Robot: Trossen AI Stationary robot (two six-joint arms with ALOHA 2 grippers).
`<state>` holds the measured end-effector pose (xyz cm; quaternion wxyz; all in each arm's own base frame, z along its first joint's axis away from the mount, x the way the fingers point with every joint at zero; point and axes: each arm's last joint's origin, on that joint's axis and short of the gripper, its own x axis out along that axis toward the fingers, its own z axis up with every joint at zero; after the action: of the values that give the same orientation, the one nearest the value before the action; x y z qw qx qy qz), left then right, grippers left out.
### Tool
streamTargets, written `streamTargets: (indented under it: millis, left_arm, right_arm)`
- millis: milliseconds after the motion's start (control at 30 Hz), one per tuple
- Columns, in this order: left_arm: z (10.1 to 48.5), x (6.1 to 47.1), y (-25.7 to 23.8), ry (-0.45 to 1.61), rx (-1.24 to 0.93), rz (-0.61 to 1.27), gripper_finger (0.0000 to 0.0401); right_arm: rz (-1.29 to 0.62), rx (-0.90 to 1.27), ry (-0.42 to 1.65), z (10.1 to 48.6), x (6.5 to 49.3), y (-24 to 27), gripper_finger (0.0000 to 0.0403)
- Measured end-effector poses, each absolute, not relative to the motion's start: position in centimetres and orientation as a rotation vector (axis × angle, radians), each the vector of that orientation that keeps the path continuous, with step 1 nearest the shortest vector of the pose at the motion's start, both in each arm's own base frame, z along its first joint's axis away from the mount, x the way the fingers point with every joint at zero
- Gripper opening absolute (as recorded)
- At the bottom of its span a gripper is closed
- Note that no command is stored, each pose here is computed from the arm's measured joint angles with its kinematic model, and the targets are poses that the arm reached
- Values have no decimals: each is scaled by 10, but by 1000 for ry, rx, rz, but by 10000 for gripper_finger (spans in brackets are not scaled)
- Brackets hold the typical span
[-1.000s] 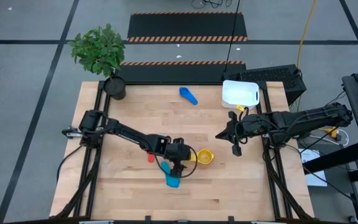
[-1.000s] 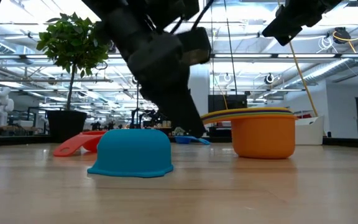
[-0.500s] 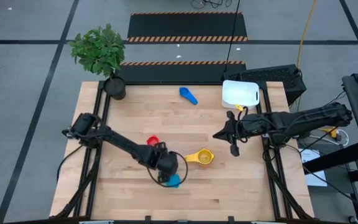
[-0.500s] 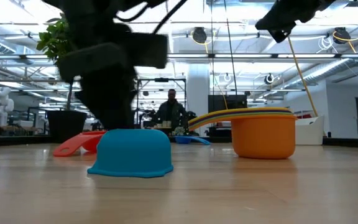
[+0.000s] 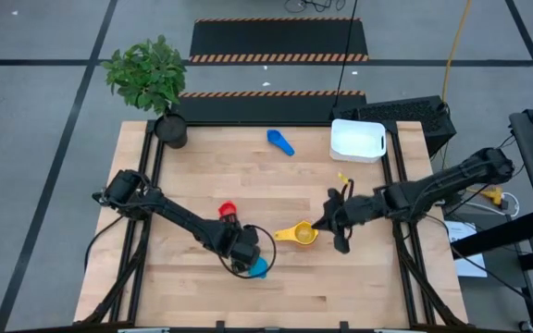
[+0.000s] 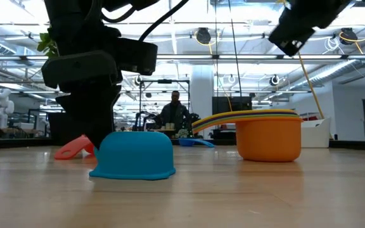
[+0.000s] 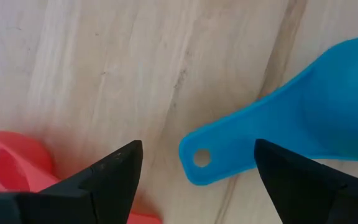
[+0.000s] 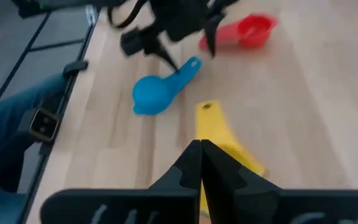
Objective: Nest measuring cups in basket
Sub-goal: Stack the light blue measuring on top of the yellow measuring cup
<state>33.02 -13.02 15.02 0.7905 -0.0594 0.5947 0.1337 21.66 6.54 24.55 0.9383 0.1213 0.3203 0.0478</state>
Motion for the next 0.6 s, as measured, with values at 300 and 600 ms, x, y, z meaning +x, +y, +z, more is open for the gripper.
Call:
streamTargets:
  millis: [300, 600]
  left_arm:
    - [150, 328, -139, 1333, -270, 239, 312]
    - [152, 324, -168, 1281, -242, 83, 312]
  right_arm:
    - [200, 331, 741, 227, 217, 112, 0]
    - [305, 354, 734, 221, 213, 144, 0]
